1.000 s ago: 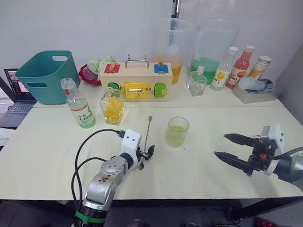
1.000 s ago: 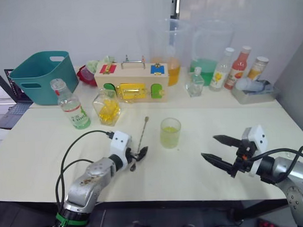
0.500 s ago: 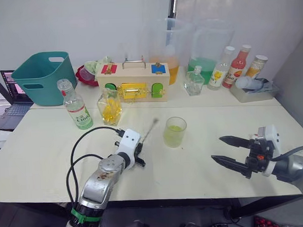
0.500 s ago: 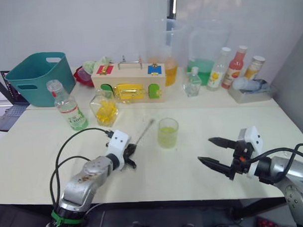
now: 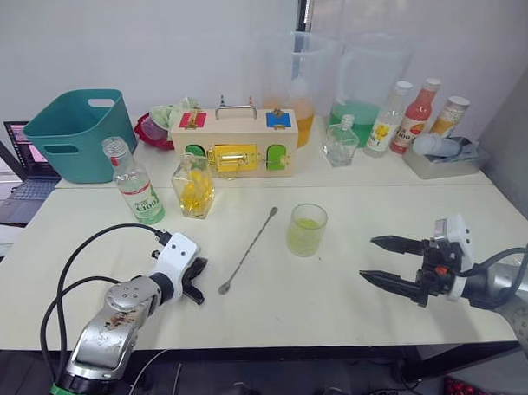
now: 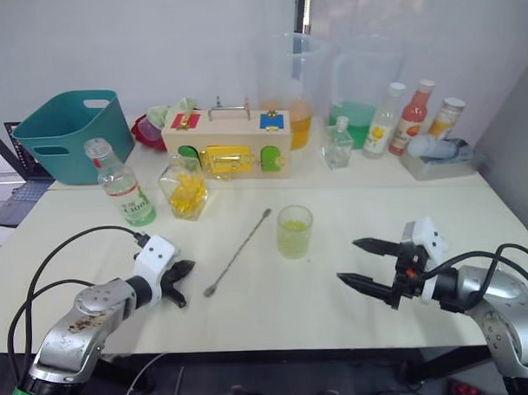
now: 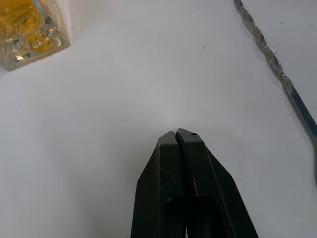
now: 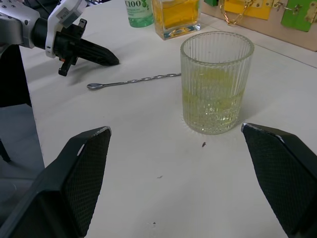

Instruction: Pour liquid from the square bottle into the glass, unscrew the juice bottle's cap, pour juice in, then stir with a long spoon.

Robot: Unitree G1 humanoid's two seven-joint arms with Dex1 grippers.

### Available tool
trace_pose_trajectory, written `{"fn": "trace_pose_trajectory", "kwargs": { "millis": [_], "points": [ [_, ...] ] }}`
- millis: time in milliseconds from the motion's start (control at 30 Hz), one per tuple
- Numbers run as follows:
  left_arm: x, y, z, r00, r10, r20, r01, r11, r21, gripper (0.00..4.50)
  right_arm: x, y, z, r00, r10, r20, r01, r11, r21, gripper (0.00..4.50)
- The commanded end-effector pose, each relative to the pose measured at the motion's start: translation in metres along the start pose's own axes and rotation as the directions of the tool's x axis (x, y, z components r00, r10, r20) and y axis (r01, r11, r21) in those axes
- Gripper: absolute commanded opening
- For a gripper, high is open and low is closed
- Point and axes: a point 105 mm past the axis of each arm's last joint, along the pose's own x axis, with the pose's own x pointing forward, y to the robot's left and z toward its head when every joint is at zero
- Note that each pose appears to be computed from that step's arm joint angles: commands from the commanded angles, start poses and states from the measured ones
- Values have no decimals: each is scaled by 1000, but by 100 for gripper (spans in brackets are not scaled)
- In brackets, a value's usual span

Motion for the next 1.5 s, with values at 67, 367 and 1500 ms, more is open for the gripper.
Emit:
{"fn": "trace_pose_trajectory", "kwargs": {
  "millis": [67,367,1500],
  "points": [
    [1,6,38,988,20,153,-9,997,-70,27,1,-1,8,1000,4,20,-3,999,-48,450],
    [24,-27,58,992,-82,96,94,988,-126,314,2,-1,5,1000,-14,13,15,999,-52,450],
    [-1,18,64,974,-222,34,217,970,111,2,5,-12,-11,996,-45,-78,38,995,-88,450]
  ]
}}
